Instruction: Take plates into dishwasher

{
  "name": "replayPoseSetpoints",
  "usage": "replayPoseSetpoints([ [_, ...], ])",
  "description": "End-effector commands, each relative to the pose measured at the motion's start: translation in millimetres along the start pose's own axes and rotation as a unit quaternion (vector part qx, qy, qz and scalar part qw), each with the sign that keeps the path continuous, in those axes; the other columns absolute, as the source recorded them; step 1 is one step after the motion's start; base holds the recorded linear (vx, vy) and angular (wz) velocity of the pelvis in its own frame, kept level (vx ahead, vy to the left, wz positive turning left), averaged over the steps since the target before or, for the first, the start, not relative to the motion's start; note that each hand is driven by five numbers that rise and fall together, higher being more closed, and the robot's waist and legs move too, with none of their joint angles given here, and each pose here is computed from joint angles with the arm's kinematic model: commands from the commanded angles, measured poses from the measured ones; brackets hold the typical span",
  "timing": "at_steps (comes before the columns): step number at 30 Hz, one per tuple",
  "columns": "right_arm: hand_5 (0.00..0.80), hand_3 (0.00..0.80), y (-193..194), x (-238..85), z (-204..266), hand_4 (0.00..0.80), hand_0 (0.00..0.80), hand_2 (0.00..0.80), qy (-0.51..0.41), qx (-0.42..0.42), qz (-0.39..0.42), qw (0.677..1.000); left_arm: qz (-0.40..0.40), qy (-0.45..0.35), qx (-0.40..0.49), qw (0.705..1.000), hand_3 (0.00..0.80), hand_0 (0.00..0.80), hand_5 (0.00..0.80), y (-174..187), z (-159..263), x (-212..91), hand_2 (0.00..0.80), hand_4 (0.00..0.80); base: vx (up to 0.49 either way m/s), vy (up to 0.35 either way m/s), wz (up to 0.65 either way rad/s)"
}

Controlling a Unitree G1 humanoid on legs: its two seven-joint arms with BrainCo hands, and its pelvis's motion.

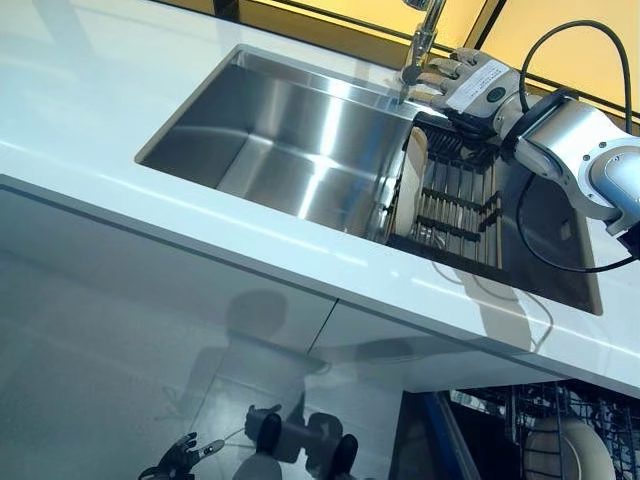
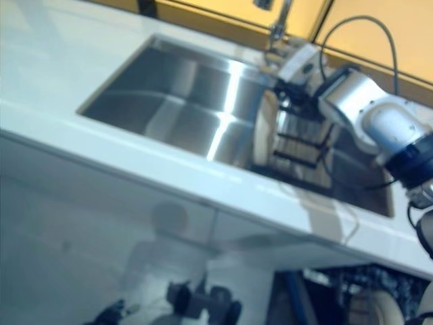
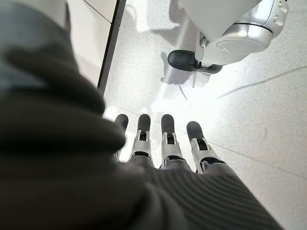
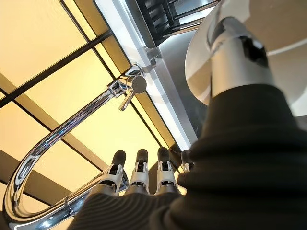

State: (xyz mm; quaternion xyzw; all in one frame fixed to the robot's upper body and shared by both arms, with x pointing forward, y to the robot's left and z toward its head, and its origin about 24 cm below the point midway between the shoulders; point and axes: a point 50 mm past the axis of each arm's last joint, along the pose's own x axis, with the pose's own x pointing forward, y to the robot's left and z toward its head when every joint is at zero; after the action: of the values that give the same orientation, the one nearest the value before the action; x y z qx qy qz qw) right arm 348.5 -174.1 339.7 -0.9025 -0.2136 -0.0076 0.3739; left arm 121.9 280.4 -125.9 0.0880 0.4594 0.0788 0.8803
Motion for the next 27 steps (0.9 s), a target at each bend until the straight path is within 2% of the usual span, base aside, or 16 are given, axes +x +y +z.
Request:
replayPoseSetpoints([
  [1,0.000,0.000,-13.5,-2.1,-16.3,0.000,0.000,0.000,0.021,-0.020,-0.010,1.000,0.016,-0.021,0.003,1.000,0.000,0.000,0.000,18.7,10.4,-0.7,0.000,0.000,0.000,0.000,0.00],
  [27,0.000,0.000,-17.4,-1.2,-3.6,0.000,0.000,0.000,-0.005,-0.024,-0.010,1.000,0.013,-0.032,-0.007,0.999,0.000,0.000,0.000,16.3,14.6,0.5,0.000,0.000,0.000,0.000,0.00],
])
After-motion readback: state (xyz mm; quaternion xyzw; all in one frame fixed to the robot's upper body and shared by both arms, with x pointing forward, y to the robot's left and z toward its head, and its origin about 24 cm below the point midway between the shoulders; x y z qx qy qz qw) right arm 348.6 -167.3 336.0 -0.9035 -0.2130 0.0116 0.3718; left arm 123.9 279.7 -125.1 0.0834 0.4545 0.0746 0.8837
